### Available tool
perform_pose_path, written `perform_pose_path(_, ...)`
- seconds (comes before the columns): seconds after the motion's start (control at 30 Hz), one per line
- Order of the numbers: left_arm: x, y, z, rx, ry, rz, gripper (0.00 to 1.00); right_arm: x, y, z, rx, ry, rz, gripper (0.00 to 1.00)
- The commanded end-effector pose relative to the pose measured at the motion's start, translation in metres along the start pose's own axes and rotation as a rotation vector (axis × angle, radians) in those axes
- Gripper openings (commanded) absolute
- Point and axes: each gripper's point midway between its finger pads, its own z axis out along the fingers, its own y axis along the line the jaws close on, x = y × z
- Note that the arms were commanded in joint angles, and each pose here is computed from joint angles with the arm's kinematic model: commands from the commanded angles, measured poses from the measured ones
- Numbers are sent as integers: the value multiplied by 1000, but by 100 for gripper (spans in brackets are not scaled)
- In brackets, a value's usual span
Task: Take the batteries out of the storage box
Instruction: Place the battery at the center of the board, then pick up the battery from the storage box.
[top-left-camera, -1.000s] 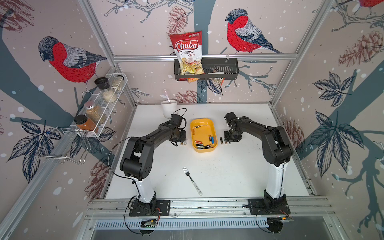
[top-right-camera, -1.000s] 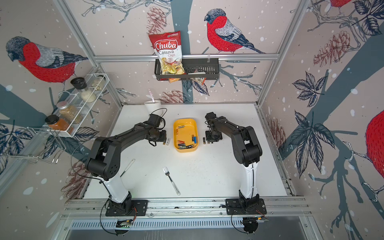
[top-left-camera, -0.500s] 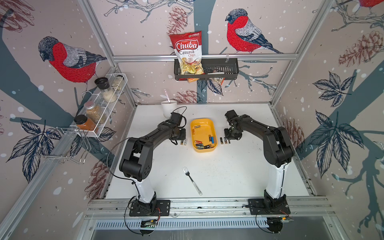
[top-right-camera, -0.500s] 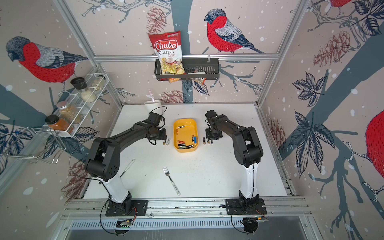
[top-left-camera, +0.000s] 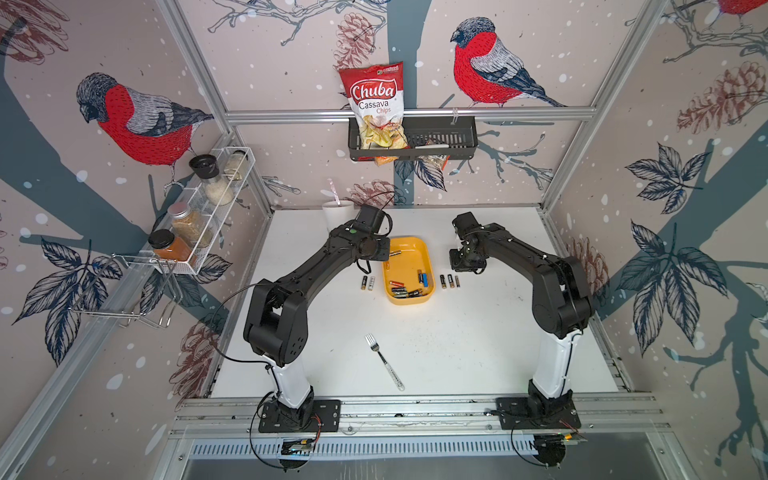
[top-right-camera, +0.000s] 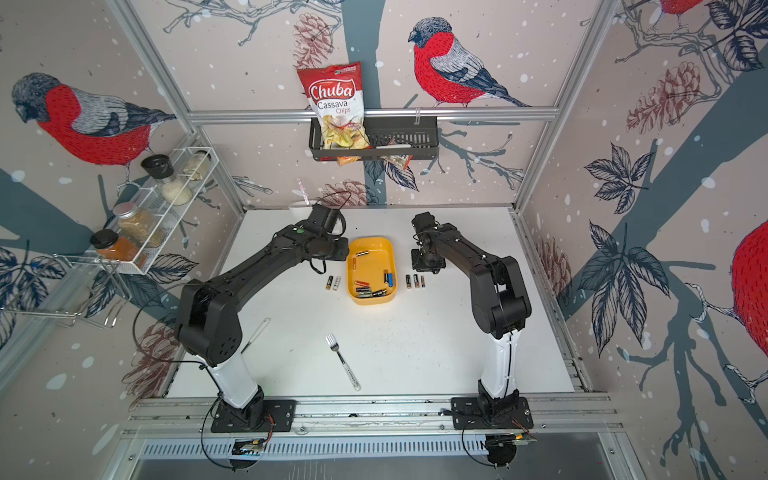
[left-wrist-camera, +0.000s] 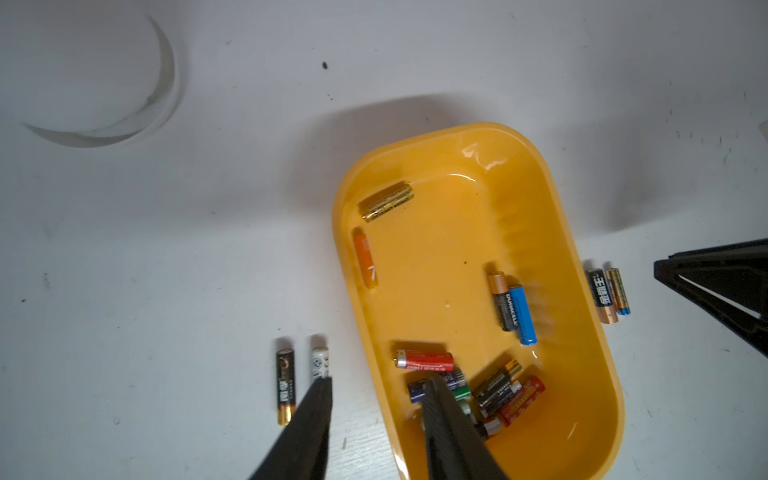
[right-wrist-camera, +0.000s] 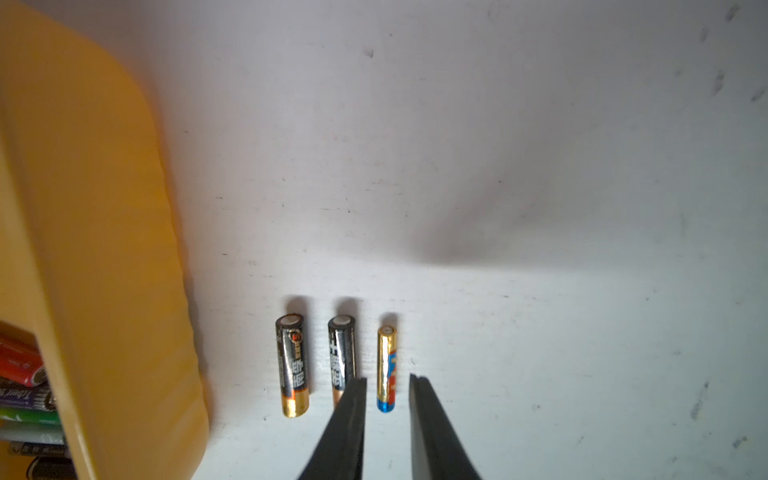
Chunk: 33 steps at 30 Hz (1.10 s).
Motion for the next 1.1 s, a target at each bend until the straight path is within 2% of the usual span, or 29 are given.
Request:
perform_pose_path(0.0,12,-19,14,33,48,0,41,-1,-2,-7,0,-1,8,26)
perform_pose_path(0.2,35,-68,56,109,113,36,41,-4,-8,-12,5,-9,15,26)
perform_pose_path(0.4,47,-91,83,149,148,49,41,-3,-16,-16,10,-8,20,26)
perform_pose_path(1.07,58,-89,121,102,206,77,41,0,-23,-14,6,-3,27,26)
